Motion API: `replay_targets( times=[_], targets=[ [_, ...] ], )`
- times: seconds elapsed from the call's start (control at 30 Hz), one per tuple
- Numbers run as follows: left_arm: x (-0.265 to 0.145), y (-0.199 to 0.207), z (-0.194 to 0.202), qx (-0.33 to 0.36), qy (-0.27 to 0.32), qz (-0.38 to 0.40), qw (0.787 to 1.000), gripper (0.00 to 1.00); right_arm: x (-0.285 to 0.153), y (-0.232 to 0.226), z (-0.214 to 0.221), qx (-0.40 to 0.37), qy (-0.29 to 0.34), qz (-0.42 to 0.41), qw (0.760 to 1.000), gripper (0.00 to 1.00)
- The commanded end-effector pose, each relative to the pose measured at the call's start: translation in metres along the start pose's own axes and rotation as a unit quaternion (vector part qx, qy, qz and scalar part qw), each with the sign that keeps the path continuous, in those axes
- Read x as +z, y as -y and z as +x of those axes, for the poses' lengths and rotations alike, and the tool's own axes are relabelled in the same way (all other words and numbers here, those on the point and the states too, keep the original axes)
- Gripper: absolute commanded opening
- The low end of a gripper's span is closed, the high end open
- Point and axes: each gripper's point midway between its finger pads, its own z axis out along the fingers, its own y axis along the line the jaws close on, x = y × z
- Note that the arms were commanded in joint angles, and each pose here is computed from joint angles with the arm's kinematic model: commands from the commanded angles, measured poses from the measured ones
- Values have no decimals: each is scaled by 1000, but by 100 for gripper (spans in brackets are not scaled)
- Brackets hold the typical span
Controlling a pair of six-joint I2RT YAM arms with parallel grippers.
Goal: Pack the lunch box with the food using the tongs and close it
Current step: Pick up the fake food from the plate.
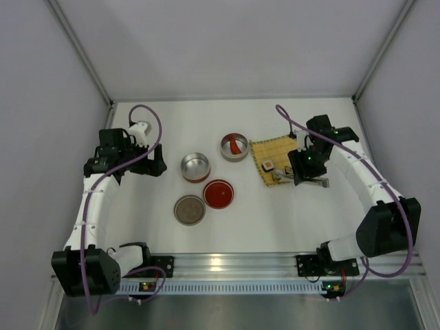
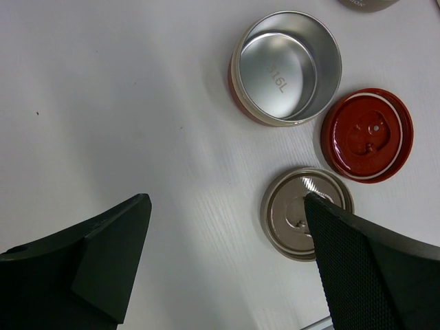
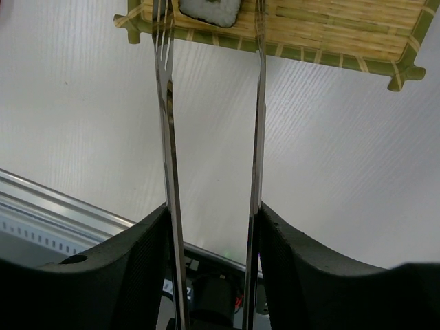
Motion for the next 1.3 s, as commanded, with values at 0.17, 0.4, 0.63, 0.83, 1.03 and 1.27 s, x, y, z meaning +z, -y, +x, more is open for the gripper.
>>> replay_targets(
  times=[0.17, 0.4, 0.63, 0.83, 1.03, 1.27],
  targets=[
    [0, -1, 3, 8, 3, -2, 1000, 98, 2, -5, -28, -5, 37, -4, 999, 50],
    [0, -1, 1, 4, 5, 0, 1000, 98, 6, -10, -32, -9, 34, -14, 999, 49],
    [-1, -1, -1, 5, 6, -2, 1000, 98, 5, -11, -34, -12, 34, -14, 999, 44],
    [-1, -1, 0, 4, 7, -3, 1000, 98, -11, -7, -32, -19, 49, 3, 999, 32],
    [-2, -1, -1, 6, 9, -3, 1000, 98, -42, -4, -43, -36, 90, 14, 995, 22],
    [1, 2, -3, 0, 9, 7, 1000, 98, -75, -40, -78, -95, 157, -53, 982, 15]
  ],
)
